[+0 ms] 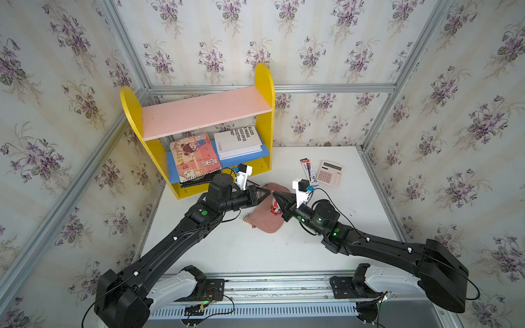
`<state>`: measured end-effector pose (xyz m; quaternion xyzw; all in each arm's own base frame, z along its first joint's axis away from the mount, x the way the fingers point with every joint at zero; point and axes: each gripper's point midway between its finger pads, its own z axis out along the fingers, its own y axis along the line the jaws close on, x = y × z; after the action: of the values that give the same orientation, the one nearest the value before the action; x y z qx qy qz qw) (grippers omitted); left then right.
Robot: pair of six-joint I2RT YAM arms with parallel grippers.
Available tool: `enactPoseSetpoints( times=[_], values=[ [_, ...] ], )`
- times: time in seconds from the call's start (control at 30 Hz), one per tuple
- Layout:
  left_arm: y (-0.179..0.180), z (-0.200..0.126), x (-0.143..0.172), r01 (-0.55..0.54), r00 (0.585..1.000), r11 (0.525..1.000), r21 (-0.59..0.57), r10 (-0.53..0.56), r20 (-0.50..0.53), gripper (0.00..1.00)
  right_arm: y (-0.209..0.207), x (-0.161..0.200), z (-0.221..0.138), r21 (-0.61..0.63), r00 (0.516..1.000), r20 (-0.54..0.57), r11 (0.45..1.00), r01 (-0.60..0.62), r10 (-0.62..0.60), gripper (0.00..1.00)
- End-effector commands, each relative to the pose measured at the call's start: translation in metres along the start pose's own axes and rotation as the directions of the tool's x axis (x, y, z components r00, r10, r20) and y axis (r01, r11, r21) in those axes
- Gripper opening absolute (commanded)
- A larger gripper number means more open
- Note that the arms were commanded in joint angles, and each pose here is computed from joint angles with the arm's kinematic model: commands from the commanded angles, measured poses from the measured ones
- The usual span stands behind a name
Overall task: Remove the decoration from the bag
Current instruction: Place the decoration item at the center of the board.
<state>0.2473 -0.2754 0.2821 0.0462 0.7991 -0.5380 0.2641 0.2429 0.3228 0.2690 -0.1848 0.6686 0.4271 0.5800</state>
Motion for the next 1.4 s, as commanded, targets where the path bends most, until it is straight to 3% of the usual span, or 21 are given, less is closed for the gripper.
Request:
enactPoseSetpoints(
  times=[0.0,0.9,1.37],
  values=[
    [-0.011,0.001,-0.006,-0.046,0.999,0.998,0.04,0.046,0.016,0.06,0.007,-0.004,0.001,-0.032,1.0,0.009,0.999,-0.001,0.001,0.09],
    [-0.005,-0.005,0.006,-0.159,0.986,0.987,0.0,0.159,-0.041,0.01,0.013,0.011,0.005,-0.069,0.995,-0.085,0.996,0.049,-0.055,0.19],
    [0.002,-0.001,0.006,-0.166,0.985,0.986,-0.008,0.166,-0.046,0.01,0.013,0.01,0.007,-0.064,0.994,-0.091,0.996,0.055,-0.06,0.34]
  ],
)
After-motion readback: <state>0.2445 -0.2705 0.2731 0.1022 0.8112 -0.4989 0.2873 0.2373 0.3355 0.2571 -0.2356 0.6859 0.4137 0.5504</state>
